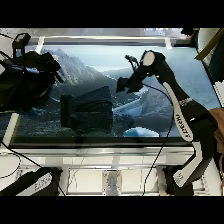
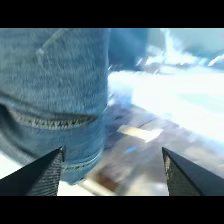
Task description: Fold the clothes and pants, and hang the long-sleeved shirts on hangers.
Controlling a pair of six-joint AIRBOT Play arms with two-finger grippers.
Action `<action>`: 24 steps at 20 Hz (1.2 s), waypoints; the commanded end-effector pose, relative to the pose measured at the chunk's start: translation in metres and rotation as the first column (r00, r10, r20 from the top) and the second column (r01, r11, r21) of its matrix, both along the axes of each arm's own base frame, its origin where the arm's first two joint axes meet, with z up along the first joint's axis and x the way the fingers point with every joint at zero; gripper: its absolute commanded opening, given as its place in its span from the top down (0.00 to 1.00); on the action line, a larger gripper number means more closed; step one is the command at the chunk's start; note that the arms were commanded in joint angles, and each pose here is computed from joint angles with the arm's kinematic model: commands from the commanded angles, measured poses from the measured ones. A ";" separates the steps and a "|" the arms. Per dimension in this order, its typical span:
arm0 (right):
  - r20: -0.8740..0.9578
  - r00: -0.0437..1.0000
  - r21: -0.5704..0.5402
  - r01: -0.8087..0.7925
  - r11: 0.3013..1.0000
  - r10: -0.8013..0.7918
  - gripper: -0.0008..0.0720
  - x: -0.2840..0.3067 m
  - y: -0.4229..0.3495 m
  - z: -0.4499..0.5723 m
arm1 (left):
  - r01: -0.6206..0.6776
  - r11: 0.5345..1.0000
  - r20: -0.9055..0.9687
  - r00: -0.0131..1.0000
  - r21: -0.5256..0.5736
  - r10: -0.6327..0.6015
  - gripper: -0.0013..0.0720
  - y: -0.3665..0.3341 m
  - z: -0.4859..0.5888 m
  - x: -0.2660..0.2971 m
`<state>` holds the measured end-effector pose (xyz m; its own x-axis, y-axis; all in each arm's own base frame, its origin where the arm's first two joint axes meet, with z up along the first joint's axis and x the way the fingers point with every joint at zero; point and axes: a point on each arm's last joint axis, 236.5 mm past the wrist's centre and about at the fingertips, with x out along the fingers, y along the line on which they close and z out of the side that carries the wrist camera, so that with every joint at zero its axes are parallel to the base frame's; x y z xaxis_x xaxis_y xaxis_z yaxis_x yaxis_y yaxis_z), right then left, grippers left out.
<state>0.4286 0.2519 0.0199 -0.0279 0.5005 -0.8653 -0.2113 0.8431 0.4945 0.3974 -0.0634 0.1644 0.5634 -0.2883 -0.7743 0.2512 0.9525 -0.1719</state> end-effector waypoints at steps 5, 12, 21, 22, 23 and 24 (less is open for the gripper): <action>-0.324 0.942 0.380 0.049 0.924 0.083 0.05 -0.026 0.038 -0.049 | 0.001 1.000 -0.013 1.000 -0.001 -0.001 0.95 0.000 -0.003 -0.001; -0.342 0.929 0.497 0.051 0.866 0.142 0.05 -0.032 0.084 -0.083 | -0.020 1.000 -0.020 1.000 -0.016 0.020 0.95 0.000 -0.003 -0.001; -0.281 0.917 0.537 -0.094 0.838 0.283 0.07 -0.080 0.153 -0.092 | -0.020 1.000 -0.021 1.000 -0.016 0.020 0.95 0.000 -0.003 -0.001; -0.266 0.928 0.537 -0.084 0.839 0.263 0.22 -0.077 0.161 -0.093 | -0.020 1.000 -0.021 1.000 -0.016 0.020 0.95 0.000 -0.003 -0.001; -0.252 0.939 0.540 -0.064 0.839 0.233 0.45 -0.071 0.168 -0.093 | -0.020 1.000 -0.021 1.000 -0.016 0.020 0.95 0.000 -0.003 -0.001; -0.238 0.951 0.547 -0.038 0.836 0.198 0.61 -0.063 0.174 -0.092 | -0.020 1.000 -0.020 1.000 -0.015 0.020 0.95 0.000 -0.003 -0.001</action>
<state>0.3529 0.4034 -0.0717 -0.3930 0.8208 -0.4145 -0.0677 0.4238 0.9032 0.3961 -0.0638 0.1623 0.5540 -0.2900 -0.7804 0.2293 0.9543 -0.1919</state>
